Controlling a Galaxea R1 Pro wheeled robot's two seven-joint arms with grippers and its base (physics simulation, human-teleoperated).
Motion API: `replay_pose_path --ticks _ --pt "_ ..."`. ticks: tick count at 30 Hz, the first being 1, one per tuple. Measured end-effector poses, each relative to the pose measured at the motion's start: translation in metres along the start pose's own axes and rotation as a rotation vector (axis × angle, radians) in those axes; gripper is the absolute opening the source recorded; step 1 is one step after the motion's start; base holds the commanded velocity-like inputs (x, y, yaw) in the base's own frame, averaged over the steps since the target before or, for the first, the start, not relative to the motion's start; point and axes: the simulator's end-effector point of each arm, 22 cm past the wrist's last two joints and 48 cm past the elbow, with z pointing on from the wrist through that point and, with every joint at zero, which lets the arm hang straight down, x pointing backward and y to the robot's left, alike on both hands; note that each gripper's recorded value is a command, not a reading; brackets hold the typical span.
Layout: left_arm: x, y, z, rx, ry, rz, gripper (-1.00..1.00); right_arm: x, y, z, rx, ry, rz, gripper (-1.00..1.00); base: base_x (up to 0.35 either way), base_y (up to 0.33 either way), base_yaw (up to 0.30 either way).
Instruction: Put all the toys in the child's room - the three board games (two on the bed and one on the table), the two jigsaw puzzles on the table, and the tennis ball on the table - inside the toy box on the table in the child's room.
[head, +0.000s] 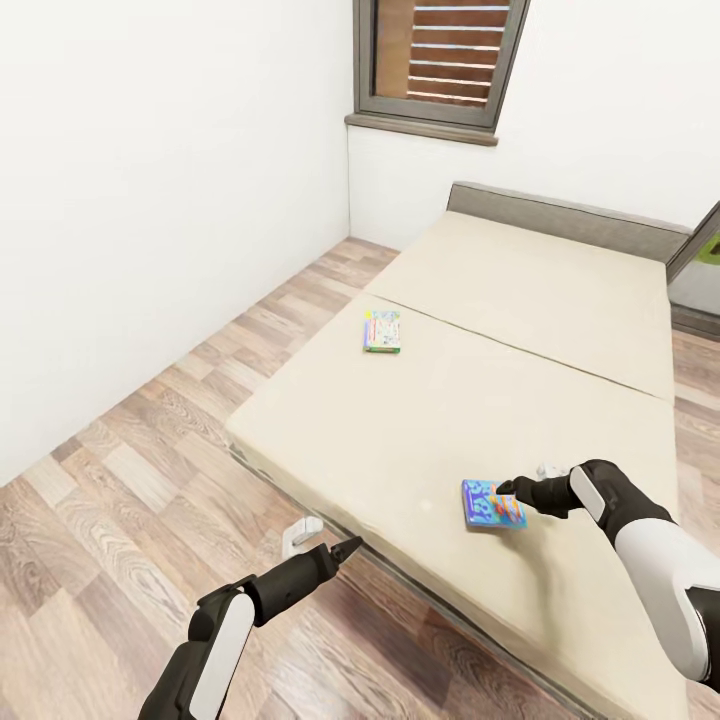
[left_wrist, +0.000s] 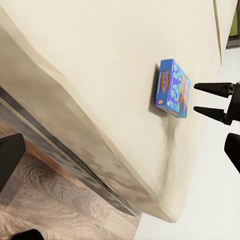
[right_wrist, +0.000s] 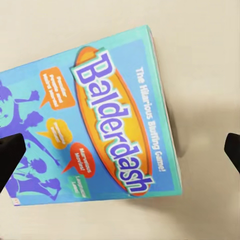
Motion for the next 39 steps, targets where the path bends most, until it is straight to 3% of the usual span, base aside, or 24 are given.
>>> replay_pose_path --ticks 39 --pt "0.0027 0.0033 0.0016 -0.003 0.006 -0.006 1.00 0.0011 -0.0010 0.0039 -0.001 0.004 0.001 1.00 -0.003 0.000 0.000"
